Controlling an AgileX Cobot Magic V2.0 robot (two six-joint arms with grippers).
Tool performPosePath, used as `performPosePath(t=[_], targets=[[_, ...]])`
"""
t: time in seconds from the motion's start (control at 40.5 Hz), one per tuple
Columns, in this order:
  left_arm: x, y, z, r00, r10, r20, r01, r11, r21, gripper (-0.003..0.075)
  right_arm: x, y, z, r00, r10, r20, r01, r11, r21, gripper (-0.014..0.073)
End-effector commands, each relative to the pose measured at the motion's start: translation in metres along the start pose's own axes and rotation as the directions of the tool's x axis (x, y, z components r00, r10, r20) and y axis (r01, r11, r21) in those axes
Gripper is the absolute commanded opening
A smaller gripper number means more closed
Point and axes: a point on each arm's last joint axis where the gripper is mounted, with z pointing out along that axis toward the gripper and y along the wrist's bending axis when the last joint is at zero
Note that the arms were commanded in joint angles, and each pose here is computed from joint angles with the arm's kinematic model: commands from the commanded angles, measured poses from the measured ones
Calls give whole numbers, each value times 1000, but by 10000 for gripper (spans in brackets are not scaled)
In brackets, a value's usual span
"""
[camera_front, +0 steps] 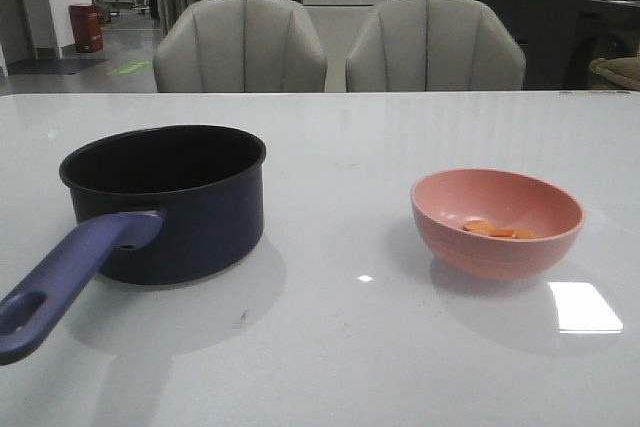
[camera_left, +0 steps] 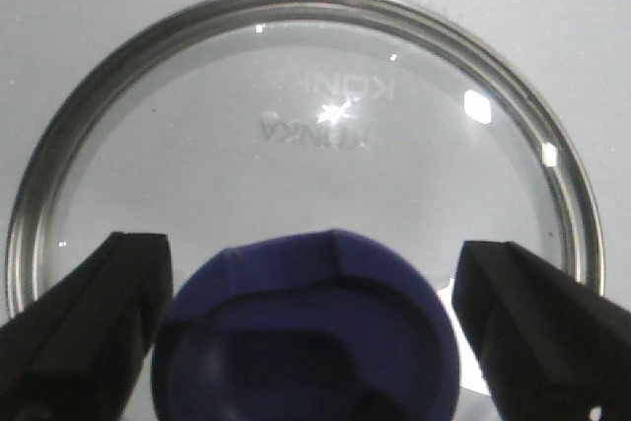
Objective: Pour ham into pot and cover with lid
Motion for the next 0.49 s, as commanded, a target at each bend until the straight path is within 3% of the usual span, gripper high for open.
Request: performPosePath(t=[0.0, 0.272, 0.469], targets=[[-7, -6, -18, 999, 30, 37, -30, 1000, -1, 645, -10, 0, -2, 995, -11, 104, 11, 1000, 1, 149], [-12, -12, -74, 980, 43, 192, -48, 999, 18, 636, -10, 0, -2, 995, -11, 104, 11, 1000, 1, 149], [-2, -15, -141, 915, 18, 403, -52, 996, 74, 636, -10, 0, -2, 995, -11, 104, 11, 1000, 1, 149]])
